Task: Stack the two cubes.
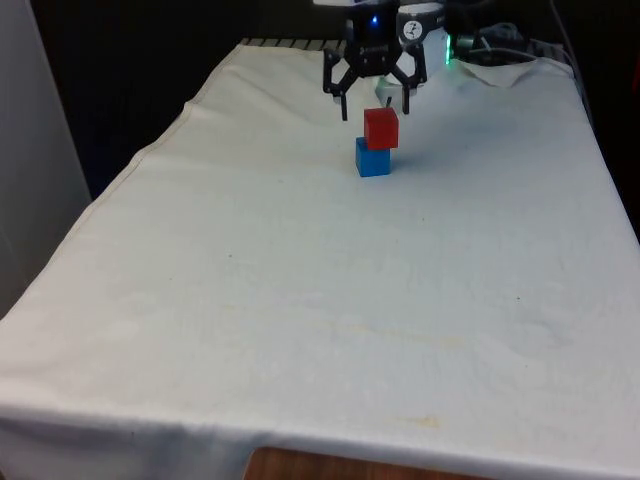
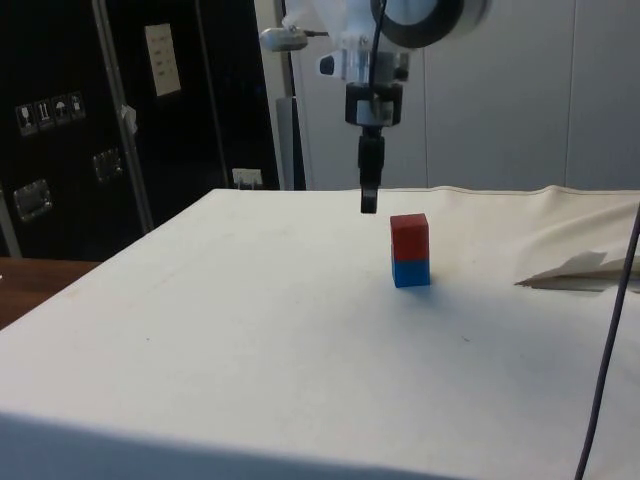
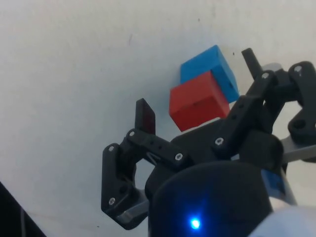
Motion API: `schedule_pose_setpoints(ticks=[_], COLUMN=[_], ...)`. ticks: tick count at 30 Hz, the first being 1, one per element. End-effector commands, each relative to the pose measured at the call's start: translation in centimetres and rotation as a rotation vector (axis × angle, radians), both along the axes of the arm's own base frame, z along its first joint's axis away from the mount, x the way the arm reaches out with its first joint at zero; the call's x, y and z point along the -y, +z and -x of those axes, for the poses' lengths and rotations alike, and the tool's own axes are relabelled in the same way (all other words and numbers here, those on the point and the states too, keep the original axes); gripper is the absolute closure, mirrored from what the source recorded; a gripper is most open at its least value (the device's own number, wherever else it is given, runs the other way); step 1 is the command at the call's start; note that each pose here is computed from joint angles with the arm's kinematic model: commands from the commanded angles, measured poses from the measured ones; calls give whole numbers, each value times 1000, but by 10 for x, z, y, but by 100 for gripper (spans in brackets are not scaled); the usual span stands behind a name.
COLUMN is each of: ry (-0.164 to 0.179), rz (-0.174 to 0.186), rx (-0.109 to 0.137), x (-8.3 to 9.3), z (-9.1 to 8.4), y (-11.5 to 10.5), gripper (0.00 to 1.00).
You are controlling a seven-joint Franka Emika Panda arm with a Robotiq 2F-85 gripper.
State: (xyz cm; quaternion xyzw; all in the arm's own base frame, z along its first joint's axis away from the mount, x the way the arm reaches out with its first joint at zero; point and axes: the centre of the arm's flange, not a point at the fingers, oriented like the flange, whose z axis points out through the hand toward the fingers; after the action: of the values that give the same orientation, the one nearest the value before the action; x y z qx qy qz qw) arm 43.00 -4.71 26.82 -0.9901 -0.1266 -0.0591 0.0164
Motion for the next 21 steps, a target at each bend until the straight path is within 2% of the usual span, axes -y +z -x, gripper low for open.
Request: schedule_pose_setpoints(ticks=[1,4,5,7,13,14,15,21], ry=[-10,-18,-11,-29,-55,-47,-58,-90], rz=[1,-1,-3,-3,-11,-17,-12,-23], rx=[-4,0,3,2,5,11,5,8], x=[0,1,0,1,2,1,3,2], z=[-4,-8,-6,-11,-18,-18,-18,-20], y=[2,7,6,12,29,28,32,45], gripper=[0,0,0,0,0,0,0,0])
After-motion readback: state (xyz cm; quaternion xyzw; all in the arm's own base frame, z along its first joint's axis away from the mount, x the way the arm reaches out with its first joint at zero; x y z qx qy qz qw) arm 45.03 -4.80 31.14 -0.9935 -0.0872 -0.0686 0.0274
